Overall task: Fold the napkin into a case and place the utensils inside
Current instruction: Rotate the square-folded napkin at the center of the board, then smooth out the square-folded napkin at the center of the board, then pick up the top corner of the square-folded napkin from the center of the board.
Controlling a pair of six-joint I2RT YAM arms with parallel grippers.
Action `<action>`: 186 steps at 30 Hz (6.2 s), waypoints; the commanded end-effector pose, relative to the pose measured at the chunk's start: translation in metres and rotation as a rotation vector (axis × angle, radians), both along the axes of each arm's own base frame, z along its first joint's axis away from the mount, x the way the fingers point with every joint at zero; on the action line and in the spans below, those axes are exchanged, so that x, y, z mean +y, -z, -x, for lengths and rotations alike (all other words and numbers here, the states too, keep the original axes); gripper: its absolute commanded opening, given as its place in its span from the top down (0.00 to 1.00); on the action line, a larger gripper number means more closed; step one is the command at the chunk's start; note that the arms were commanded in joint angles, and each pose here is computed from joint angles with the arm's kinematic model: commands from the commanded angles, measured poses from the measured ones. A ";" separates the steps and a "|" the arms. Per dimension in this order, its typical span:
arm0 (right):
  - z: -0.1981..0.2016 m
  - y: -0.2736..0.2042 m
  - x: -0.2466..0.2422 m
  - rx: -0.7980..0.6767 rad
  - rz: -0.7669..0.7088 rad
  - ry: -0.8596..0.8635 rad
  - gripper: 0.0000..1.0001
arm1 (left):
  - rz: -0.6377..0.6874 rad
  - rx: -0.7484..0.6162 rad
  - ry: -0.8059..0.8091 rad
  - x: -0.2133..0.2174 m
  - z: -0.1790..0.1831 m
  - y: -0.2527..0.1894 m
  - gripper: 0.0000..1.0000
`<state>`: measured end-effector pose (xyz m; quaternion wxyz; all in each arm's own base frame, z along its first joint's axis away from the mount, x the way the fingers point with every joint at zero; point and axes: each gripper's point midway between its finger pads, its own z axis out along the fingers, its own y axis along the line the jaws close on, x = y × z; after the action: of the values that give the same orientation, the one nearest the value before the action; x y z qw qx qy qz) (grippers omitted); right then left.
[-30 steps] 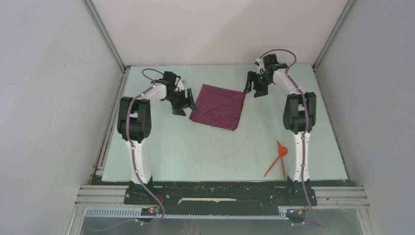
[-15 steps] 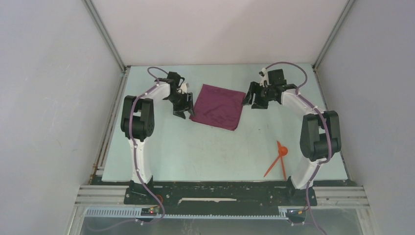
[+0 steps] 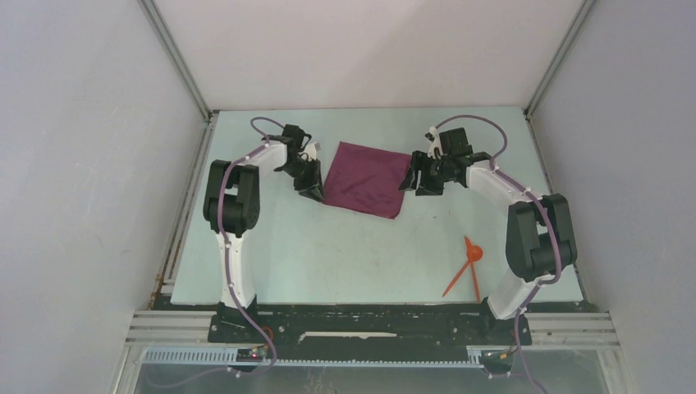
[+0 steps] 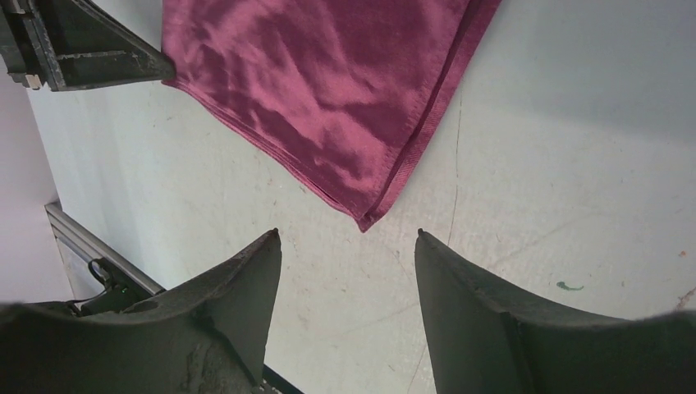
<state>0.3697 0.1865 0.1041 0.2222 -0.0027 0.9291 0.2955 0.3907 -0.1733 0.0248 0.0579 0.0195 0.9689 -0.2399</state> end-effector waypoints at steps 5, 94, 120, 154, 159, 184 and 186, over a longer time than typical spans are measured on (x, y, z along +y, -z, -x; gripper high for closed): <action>0.032 -0.004 0.009 0.047 -0.045 0.044 0.30 | 0.163 -0.011 -0.076 -0.021 0.029 -0.015 0.99; 0.036 -0.004 0.066 0.063 -0.289 -0.097 0.28 | 0.140 -0.272 -0.344 0.008 0.027 -0.074 0.41; -0.096 0.042 0.112 0.075 -0.541 -0.012 0.29 | 0.218 -0.027 -0.119 -0.055 0.183 0.004 0.57; 0.082 0.044 0.002 0.305 0.008 0.069 0.54 | 0.214 -0.118 -0.139 -0.047 0.198 -0.040 0.46; 0.079 0.051 0.007 0.322 -0.016 0.069 0.61 | 0.220 -0.115 -0.138 -0.048 0.197 -0.040 0.46; 0.072 0.076 0.003 0.349 0.004 0.085 0.55 | 0.214 -0.120 -0.142 -0.047 0.195 -0.044 0.47; 0.072 0.076 0.005 0.352 -0.007 0.080 0.56 | 0.212 -0.124 -0.145 -0.046 0.195 -0.045 0.47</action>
<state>0.2926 0.1894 0.0288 0.0596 0.0910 0.9549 0.2764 0.1884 -0.2177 0.0577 0.1162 -0.0419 0.9365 -0.3282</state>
